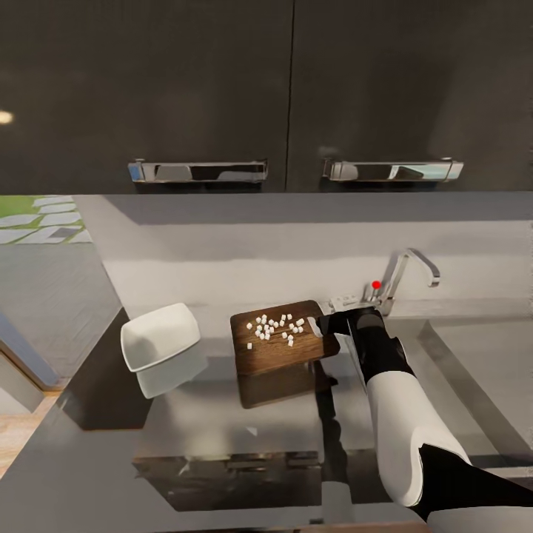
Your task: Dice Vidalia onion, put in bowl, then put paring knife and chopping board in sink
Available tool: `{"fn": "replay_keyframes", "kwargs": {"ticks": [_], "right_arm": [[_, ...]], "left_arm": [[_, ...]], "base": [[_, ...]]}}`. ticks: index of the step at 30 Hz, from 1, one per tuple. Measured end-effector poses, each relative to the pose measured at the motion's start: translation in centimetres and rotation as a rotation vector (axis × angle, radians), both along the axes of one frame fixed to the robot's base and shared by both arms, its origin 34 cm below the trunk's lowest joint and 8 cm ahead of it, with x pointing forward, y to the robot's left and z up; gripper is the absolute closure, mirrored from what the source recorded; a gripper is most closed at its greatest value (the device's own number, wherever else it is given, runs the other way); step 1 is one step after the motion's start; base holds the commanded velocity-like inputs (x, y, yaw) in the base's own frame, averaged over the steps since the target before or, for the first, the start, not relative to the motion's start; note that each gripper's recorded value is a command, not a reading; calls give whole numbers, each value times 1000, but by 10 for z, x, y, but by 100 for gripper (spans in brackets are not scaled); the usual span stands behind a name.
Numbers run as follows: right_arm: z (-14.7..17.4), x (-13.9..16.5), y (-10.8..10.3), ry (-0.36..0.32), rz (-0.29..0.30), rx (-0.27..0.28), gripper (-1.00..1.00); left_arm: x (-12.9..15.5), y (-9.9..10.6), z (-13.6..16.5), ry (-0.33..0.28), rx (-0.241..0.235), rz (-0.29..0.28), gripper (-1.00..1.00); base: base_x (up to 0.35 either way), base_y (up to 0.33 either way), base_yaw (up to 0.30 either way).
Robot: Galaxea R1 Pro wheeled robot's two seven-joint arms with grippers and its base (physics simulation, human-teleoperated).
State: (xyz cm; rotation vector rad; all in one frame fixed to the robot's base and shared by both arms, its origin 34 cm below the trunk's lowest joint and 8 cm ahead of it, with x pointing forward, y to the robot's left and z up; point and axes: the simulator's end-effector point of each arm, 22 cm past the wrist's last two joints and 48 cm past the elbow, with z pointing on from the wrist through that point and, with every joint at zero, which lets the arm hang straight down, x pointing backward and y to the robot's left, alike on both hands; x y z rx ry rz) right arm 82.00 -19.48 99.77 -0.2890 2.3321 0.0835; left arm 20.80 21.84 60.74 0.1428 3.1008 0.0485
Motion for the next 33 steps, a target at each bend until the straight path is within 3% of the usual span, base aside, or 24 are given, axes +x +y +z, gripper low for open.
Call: {"fn": "replay_keyframes", "kwargs": {"ticks": [16,33], "right_arm": [[12,-1,0,-13,-2,4,100],[-2,-14,-1,76,-26,16,100]], "left_arm": [[7,0,2,-18,0,-1,-100],[7,0,2,-18,0,0,-100]], "base": [[0,0,-57],[0,0,0]]}}
